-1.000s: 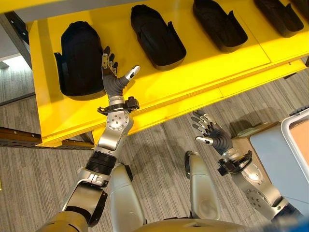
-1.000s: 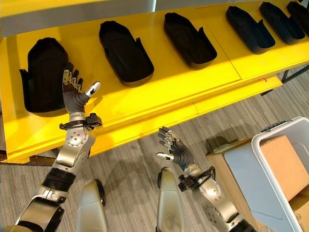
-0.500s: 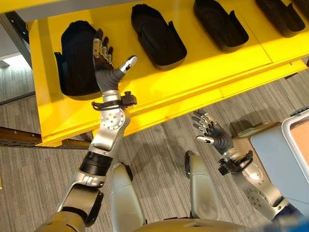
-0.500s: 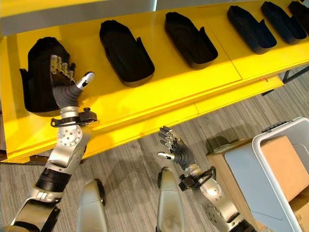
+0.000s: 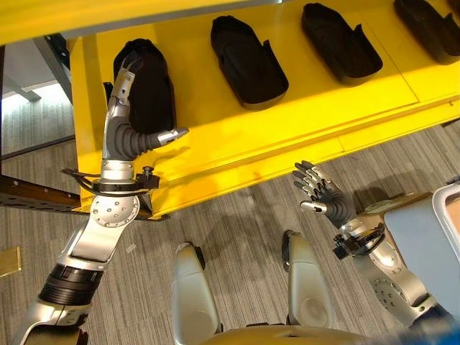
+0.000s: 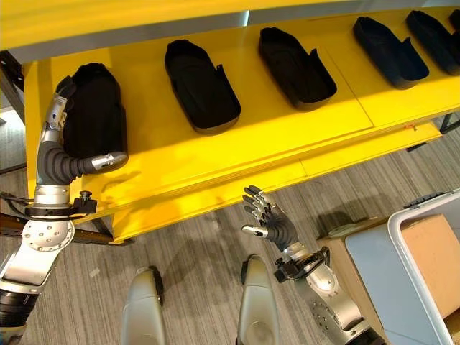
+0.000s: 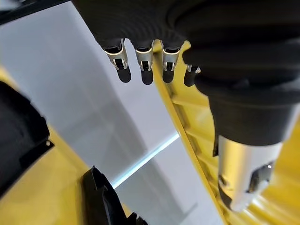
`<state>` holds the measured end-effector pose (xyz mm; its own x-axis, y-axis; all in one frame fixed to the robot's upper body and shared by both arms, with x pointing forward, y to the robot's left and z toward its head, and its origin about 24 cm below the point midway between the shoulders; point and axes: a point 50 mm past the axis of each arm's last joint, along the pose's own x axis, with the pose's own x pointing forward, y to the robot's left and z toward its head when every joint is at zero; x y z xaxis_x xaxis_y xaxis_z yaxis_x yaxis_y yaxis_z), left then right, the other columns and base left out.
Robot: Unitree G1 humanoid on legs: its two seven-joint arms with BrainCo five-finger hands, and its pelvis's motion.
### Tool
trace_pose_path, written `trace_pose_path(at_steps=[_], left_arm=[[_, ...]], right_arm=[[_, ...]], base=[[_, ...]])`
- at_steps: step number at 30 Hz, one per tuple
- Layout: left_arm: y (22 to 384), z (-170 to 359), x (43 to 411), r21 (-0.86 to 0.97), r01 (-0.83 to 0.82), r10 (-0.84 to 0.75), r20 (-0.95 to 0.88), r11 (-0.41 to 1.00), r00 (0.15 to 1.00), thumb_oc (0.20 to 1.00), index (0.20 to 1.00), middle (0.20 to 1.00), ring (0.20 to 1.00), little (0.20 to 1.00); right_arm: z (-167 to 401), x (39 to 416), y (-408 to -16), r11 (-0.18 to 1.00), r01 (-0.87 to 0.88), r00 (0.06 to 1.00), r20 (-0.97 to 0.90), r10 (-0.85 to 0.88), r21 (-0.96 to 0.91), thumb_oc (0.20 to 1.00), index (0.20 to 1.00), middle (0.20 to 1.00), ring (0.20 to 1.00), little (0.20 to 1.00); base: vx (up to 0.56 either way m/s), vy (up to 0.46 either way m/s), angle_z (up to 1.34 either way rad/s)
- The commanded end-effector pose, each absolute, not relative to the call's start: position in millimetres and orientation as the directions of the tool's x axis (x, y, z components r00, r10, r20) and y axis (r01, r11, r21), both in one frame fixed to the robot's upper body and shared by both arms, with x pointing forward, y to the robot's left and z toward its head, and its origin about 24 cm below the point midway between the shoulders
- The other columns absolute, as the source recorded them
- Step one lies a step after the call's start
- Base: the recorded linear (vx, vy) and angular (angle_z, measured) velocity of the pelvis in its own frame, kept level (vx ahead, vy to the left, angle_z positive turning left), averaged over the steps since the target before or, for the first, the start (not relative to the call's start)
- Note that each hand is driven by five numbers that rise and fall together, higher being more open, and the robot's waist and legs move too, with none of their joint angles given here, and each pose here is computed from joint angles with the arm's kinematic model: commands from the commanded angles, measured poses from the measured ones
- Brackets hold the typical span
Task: Move parts from the plastic box to the shelf.
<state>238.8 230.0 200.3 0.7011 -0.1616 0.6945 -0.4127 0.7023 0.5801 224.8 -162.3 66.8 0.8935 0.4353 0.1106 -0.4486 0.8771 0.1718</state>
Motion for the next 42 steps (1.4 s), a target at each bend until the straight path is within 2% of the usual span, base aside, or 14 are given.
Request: trace_pose_path(at_steps=[1,5,9,13,26,37,42], left_arm=[[229,201,223,0.719,-0.413,-0.316,0.645,0.559,0.695,1.000,1.000,1.000,1.000,1.000],[234,193,218,0.779,-0.387,-0.343,0.583,0.494,0.736,1.000,1.000,1.000,1.000,1.000],[244,176,218,0.888,-0.342,-0.389,0.445,0.306,0.807,1.000,1.000,1.000,1.000,1.000],[256,157,220,0.933,-0.279,-0.362,0.346,0.227,0.866,1.000,1.000,1.000,1.000,1.000],[283,104,215,0.980,-0.094,-0.214,0.131,0.177,0.968,1.000,1.000,1.000,1.000,1.000],[294,81,214,0.985,-0.027,-0.137,0.051,0.173,0.989,1.000,1.000,1.000,1.000,1.000],[293,82,220,0.981,-0.059,-0.120,0.082,0.184,0.989,1.000,1.000,1.000,1.000,1.000]], right_arm=[[82,226,-165,0.865,-0.481,0.869,0.208,0.450,0.141,1.000,1.000,1.000,1.000,1.000],[82,225,-169,0.869,-0.476,0.871,0.204,0.446,0.132,1.000,1.000,1.000,1.000,1.000],[84,223,-173,0.870,-0.480,0.869,0.201,0.452,0.117,1.000,1.000,1.000,1.000,1.000],[83,221,-177,0.874,-0.473,0.873,0.191,0.449,0.111,1.000,1.000,1.000,1.000,1.000],[83,218,-185,0.884,-0.455,0.883,0.185,0.432,0.104,1.000,1.000,1.000,1.000,1.000],[81,219,-187,0.889,-0.442,0.891,0.175,0.419,0.117,1.000,1.000,1.000,1.000,1.000],[81,219,-187,0.890,-0.439,0.892,0.177,0.416,0.119,1.000,1.000,1.000,1.000,1.000]], base=[[0.00,0.000,0.00],[0.00,0.003,0.02],[-0.01,0.003,0.02],[0.00,0.000,0.00],[0.00,0.000,0.00],[0.00,0.000,0.00],[0.00,0.000,0.00]])
